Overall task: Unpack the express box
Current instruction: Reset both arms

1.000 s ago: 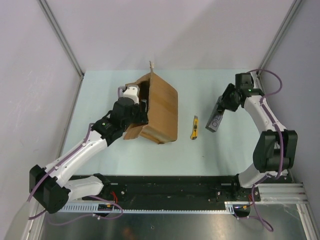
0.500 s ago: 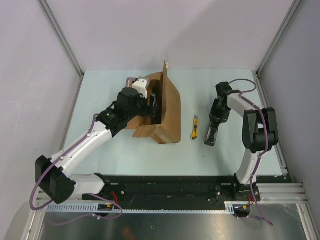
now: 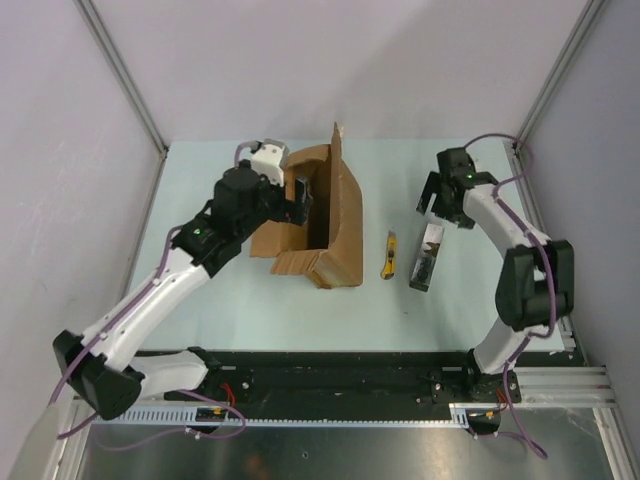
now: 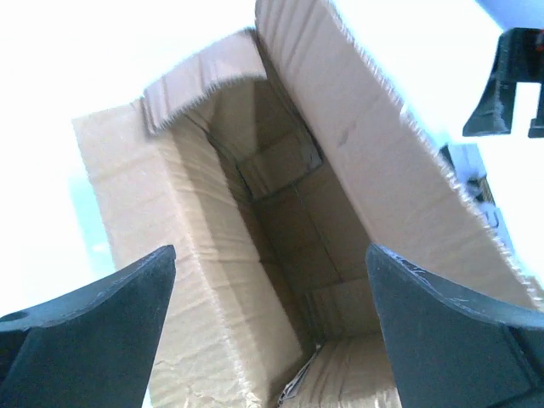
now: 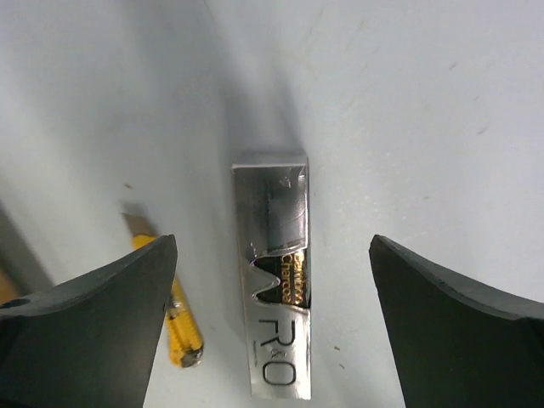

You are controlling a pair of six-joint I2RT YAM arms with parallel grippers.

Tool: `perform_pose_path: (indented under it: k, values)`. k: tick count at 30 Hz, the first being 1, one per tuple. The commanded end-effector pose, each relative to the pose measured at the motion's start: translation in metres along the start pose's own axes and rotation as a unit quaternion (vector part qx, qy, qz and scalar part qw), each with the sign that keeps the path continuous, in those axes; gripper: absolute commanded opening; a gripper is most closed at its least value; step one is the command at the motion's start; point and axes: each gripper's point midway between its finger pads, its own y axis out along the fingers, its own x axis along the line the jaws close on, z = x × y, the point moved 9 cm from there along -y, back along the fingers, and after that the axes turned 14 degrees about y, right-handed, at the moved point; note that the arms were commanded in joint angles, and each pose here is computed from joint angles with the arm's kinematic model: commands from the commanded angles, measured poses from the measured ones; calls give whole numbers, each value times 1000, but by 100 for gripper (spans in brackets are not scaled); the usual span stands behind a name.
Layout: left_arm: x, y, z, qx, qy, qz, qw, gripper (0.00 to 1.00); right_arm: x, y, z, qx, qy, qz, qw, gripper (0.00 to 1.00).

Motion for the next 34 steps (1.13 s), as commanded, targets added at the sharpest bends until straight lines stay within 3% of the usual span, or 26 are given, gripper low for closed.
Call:
perform_pose_path:
  k: [1,5,10,14,18,22,34]
  values:
    - [24,-44,-47,-95,3,-68,993,100,2,-71,-42,-121,50,-42,991,100]
    - [40,-69,-40,-100,-11,-109,989,100,-3,-104,-47,-143,60,-65,986,100]
    - [57,-91,-12,-38,-58,-127,989,100,-21,-155,-50,-179,101,-95,974,100]
    - [45,-108,20,-16,-120,-92,988,100,-49,-194,-41,-189,116,-78,972,100]
    - [39,-132,37,-46,-157,-99,982,100,-75,-225,-34,-222,140,-75,962,100]
    - [38,-158,39,-86,-148,-102,980,100,-95,-241,-22,-271,165,-73,946,100]
    - [35,-178,40,-98,-129,-85,983,100,-105,-257,-3,-271,174,-97,942,100]
